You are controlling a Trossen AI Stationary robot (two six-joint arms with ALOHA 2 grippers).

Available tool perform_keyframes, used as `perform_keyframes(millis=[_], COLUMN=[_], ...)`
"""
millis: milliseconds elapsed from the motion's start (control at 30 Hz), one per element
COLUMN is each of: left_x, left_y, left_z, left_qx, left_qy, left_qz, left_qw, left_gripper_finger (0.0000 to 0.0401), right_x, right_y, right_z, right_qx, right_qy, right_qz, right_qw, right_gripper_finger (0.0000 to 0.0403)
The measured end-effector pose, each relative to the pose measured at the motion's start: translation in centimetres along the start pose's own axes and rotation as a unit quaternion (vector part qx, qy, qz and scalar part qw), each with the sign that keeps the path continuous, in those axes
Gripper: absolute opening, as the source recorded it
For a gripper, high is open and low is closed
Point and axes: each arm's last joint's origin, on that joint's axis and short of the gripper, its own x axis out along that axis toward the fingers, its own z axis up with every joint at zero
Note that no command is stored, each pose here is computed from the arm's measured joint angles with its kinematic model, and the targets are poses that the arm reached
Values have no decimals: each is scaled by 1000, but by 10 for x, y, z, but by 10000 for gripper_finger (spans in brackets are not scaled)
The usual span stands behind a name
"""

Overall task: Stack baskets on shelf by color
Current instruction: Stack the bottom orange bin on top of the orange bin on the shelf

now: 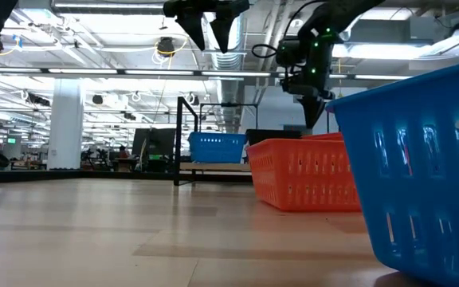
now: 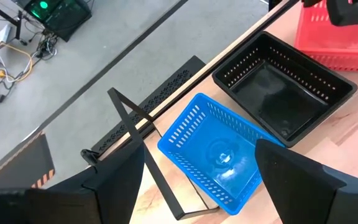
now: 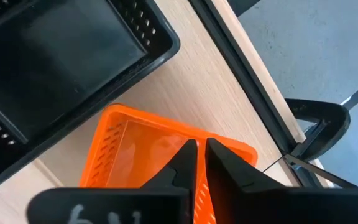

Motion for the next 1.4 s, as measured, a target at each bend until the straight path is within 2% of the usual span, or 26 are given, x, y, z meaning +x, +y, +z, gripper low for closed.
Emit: perform_keyframes(millis=[200, 333, 533, 733, 800, 900, 1200, 1400], left_x=[0, 0, 0, 0, 0, 0, 0, 0], left_y=[0, 0, 0, 0, 0, 0, 0, 0], left_z=[0, 0, 0, 0, 0, 0, 0, 0], left_qx=[0, 0, 0, 0, 0, 4, 4, 4], left_qy=[0, 0, 0, 0, 0, 0, 0, 0], left_qz=[0, 0, 0, 0, 0, 0, 0, 0], left_qw=[1000, 1000, 1000, 1000, 1000, 1000, 1000, 1000], left_gripper_finger=[293, 293, 293, 293, 293, 293, 293, 293], right_x=[-33, -52, -59, -67, -69, -68, -39, -12], right_y=[3, 10, 29, 52, 59, 70, 82, 83], right_z=[-17, -30, -45, -62, -65, -68, -89, -93], right_qx=[-6, -24, -73, -130, -144, -165, -206, -203], right_qy=[8, 24, 87, 166, 173, 177, 237, 214], right_qz=[4, 10, 60, 71, 77, 111, 116, 117], right_qw=[1000, 999, 992, 975, 971, 964, 942, 948], right_gripper_finger=[10, 9, 4, 3, 3, 3, 1, 1])
